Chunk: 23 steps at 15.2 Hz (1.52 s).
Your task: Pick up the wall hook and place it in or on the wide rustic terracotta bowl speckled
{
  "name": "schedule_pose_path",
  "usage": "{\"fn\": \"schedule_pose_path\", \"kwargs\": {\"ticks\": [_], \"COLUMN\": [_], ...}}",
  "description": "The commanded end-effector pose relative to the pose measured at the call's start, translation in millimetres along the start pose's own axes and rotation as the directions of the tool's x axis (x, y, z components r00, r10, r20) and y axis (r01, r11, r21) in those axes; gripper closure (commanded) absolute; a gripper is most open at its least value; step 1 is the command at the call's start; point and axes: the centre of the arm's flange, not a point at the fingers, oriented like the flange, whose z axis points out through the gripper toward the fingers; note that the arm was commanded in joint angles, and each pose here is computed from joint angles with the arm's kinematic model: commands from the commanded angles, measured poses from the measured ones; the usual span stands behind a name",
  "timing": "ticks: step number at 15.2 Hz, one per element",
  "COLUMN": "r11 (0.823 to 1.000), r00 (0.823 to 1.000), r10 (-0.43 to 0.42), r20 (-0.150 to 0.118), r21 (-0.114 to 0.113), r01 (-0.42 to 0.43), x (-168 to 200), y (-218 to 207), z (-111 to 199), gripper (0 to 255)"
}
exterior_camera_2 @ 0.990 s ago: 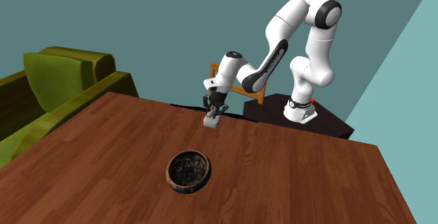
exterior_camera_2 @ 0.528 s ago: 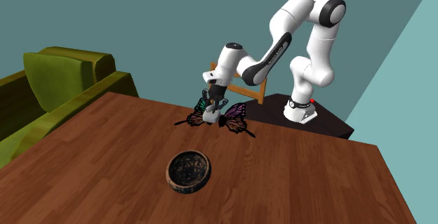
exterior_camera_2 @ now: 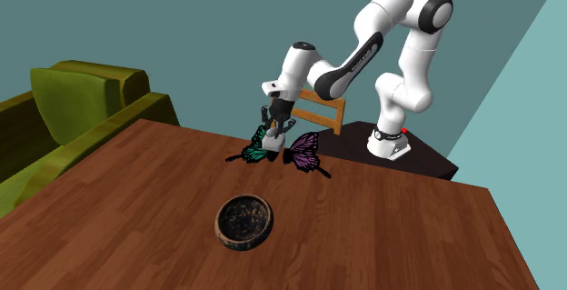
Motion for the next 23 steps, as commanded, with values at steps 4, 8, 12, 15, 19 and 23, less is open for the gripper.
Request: {"fn": "schedule_pose_path", "kwargs": {"ticks": [4,8,12,15,19,23], "r11": [1.000,1.000,1.000,1.000,1.000,1.000], "r00": [1.000,1.000,1.000,1.000,1.000,1.000], "r10": [0.000,0.000,0.000,0.000,0.000,0.000], "r20": [0.000,0.000,0.000,0.000,0.000,0.000], "r21": [0.000,0.000,0.000,0.000,0.000,0.000], "r01": [0.000,0.000,0.000,0.000,0.000,0.000], "x": [5,57,110,149,201,253], "y": [6,0,-5,-10,-16,-21], "z": [-23,-18,-14,-10,-6,-1], "gripper": [255,255,255,255,255,255]}}
